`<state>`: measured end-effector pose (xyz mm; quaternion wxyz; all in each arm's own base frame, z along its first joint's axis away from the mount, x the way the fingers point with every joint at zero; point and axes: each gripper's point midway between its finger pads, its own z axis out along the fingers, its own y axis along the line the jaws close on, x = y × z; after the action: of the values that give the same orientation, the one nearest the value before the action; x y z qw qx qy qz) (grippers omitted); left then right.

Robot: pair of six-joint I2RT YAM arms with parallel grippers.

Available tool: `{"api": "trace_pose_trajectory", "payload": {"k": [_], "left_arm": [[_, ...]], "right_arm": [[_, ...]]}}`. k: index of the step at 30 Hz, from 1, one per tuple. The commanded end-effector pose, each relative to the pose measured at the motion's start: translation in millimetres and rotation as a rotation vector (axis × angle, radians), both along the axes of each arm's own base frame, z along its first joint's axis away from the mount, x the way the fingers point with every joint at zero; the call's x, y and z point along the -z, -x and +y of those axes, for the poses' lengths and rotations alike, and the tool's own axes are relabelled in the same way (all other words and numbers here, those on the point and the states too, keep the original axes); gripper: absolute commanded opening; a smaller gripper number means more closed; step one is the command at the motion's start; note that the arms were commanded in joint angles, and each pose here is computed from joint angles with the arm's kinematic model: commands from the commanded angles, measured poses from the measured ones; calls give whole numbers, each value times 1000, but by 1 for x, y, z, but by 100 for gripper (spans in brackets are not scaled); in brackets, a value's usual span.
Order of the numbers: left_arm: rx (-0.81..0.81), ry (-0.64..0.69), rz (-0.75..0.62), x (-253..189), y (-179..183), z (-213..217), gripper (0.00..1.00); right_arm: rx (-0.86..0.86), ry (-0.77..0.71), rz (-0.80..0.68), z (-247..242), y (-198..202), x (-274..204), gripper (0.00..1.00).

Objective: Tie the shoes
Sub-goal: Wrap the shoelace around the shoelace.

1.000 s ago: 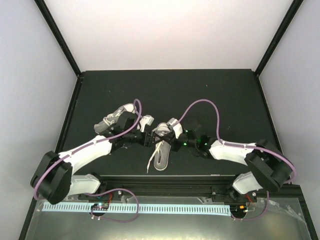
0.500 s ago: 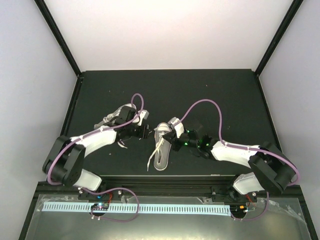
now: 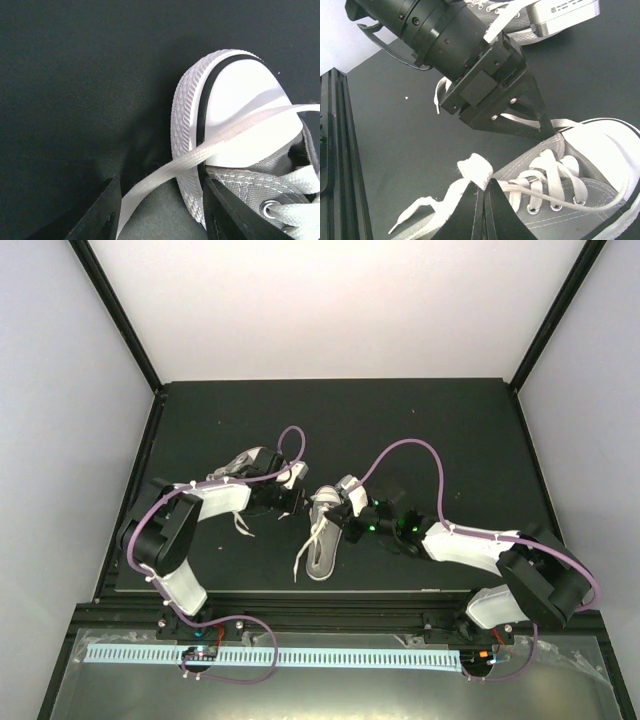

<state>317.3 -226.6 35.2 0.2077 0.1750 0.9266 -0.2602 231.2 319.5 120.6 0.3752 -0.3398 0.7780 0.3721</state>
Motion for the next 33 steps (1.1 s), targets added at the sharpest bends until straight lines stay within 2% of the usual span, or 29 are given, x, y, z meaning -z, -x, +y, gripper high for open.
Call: {"api": "trace_pose_trajectory", "payload": {"k": [1,6,10,15,20,29,31,33], "left_arm": [[-2,-34,-47,0,-17,1,45],[9,-80,-44,12,-19,5,40],[31,-91,-46,20,-16,6,32],[34,-78,-69,19,-13,7,29],[34,-95,-81,19,-15,8,29],[53,-203,-100,31,-21,2,32],[45,-229,-101,35,-23,3,29],[32,-250,-105,36,-25,5,21]], "right_arm": [[-18,-16,-2,3,1,-5,2],[-24,-17,0,4,2,-5,2],[-30,-16,9,6,2,-2,2],[-32,-14,13,7,2,-1,2],[-36,-15,13,8,2,-1,2],[-45,-15,23,9,3,1,2],[-46,-14,23,9,3,1,2],[-45,-15,21,9,3,1,2]]}}
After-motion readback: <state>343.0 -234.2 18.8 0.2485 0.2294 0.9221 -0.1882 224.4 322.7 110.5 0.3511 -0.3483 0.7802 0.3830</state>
